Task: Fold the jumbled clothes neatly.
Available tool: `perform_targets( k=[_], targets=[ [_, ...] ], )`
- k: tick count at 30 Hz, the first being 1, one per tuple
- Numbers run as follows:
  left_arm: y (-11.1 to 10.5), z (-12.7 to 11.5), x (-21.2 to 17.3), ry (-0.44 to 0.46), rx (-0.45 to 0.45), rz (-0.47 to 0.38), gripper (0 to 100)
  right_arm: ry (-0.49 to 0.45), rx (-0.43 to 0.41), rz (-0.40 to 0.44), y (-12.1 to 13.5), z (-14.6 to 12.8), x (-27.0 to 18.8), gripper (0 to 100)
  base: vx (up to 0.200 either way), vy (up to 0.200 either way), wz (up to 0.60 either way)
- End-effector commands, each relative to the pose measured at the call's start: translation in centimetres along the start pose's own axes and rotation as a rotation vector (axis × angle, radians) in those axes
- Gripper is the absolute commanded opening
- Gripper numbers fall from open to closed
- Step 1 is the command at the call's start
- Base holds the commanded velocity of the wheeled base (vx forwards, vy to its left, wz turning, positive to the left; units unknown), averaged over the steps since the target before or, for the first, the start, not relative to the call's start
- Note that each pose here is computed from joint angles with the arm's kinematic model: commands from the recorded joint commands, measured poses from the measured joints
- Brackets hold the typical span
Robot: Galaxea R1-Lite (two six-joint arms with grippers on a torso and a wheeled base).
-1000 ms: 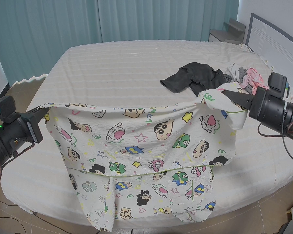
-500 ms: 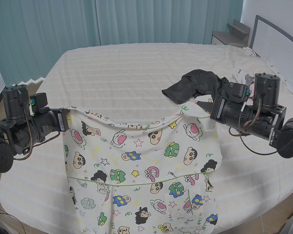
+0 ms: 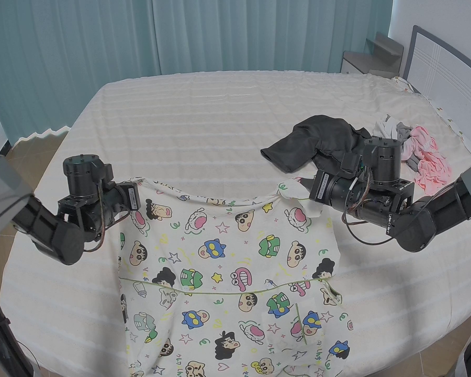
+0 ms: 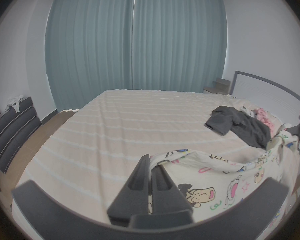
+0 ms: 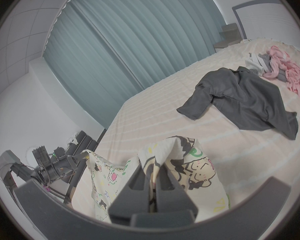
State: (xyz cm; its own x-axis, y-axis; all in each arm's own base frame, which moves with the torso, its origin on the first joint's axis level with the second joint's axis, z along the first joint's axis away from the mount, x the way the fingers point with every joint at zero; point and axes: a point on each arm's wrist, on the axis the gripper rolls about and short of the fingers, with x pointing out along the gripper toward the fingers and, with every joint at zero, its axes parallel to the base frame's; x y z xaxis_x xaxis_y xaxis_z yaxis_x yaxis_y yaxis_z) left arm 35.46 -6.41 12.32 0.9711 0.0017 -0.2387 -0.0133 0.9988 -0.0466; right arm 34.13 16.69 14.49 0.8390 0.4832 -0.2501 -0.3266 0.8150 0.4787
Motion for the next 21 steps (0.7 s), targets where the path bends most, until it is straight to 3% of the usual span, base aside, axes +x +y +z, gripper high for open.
perform_targets(
  k=[1, 8, 16, 17, 21],
  targets=[
    [0.0, -4.8, 5.9, 0.033, 0.010, 0.060, 0, -0.008, 0.077, -0.043, -1.7, -1.5, 3.9, 0, 0.000, 0.000, 0.00],
    [0.8, -6.1, 9.7, -0.050, 0.002, 0.145, 0, -0.007, 0.105, -0.063, -3.0, -2.8, 6.7, 0, 0.000, 0.000, 0.00],
    [1.8, -6.7, 12.7, -0.106, 0.073, 0.178, 0, -0.011, 0.103, -0.059, -3.5, -3.3, 8.9, 0, 0.000, 0.000, 0.00],
    [1.9, -6.7, 13.2, -0.117, 0.083, 0.181, 100, -0.016, 0.105, -0.054, -3.7, -3.3, 9.4, 100, 0.000, 0.000, 0.00],
    [2.3, -7.2, 15.0, -0.146, 0.088, 0.195, 100, -0.034, 0.107, -0.081, -4.7, -3.6, 10.6, 100, 0.000, 0.000, 0.00]
  ],
)
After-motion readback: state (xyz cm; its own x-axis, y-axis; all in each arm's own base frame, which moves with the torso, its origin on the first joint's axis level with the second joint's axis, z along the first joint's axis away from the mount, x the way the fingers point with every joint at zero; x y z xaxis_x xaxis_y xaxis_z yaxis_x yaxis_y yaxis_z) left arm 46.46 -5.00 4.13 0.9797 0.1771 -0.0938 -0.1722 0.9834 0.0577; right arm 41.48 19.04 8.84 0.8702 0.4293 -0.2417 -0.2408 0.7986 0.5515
